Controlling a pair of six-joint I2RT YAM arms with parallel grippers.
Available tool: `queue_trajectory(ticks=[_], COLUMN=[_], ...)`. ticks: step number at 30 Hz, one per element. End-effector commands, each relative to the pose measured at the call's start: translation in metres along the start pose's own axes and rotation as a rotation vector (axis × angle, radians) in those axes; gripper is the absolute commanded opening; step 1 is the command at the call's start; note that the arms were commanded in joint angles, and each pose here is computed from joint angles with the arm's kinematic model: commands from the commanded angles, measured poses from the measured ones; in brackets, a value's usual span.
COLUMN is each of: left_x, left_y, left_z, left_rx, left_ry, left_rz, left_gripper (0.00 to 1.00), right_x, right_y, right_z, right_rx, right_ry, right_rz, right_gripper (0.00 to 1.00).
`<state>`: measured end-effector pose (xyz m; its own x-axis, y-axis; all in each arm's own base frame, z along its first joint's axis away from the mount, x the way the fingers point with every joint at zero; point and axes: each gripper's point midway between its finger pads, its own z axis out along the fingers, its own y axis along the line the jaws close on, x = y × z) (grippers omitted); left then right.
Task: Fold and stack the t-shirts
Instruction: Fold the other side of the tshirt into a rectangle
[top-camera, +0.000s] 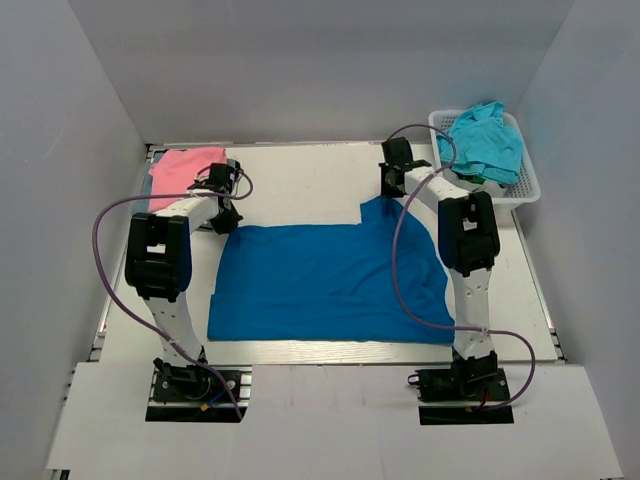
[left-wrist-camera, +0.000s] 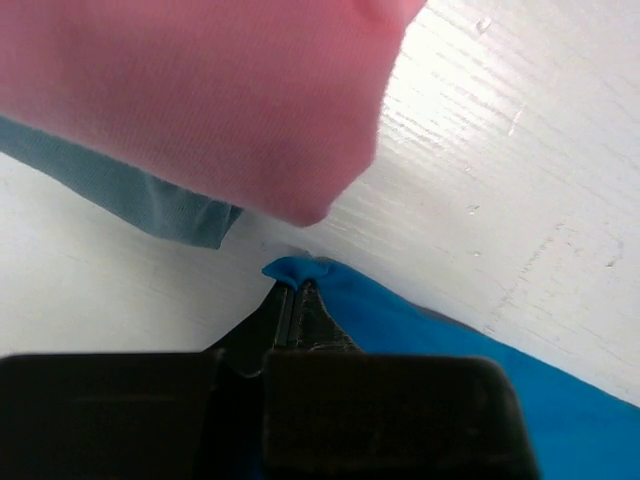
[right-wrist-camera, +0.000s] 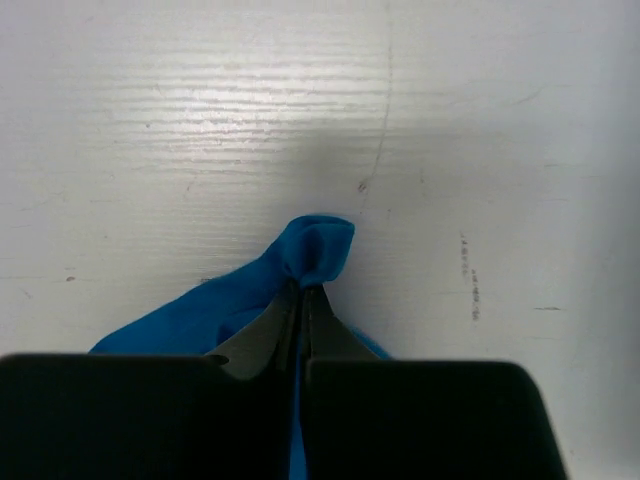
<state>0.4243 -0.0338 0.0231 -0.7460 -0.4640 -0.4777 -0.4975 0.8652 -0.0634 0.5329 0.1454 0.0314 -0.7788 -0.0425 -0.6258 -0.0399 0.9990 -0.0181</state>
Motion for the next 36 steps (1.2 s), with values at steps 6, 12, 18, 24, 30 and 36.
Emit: queue_trajectory(ticks=[6, 12, 18, 24, 30, 36], left_x=[-0.051, -0.056, -0.045, -0.032, -0.009, 0.032], left_y=[-0.02, -0.017, -0.013, -0.01, 0.006, 0.019], left_z=[-0.04, -0.05, -0.06, -0.076, -0.096, -0.095], left_rx=[0.059, 0.064, 0.066, 0.117, 0.155, 0.187], left_ry=[-0.106, -0.132, -0.145, -0.16, -0.162, -0.093], left_rz=[-0.023, -0.008, 0.013, 0.013, -0.025, -0.072], left_gripper=[0.0, 0.0, 0.0, 0.0, 0.0, 0.0], right_x=[-0.109, -0.097, -0.05, -0.02, 0.013, 0.072], right_y=[-0.027, -0.013, -0.011, -0.015, -0.031, -0.043], right_z=[-0.091, -0.118, -0.134, -0.173, -0.213, -0.231], right_rx=[0.08, -0.019, -0.076, -0.096, -0.085, -0.09], right_ry=[-0.326, -0.338, -0.299, -0.334, -0.352, -0.29], right_rz=[-0.046, -0.088, -0.101, -0.078, -0.039, -0.023], right_gripper=[0.0, 0.0, 0.0, 0.0, 0.0, 0.0])
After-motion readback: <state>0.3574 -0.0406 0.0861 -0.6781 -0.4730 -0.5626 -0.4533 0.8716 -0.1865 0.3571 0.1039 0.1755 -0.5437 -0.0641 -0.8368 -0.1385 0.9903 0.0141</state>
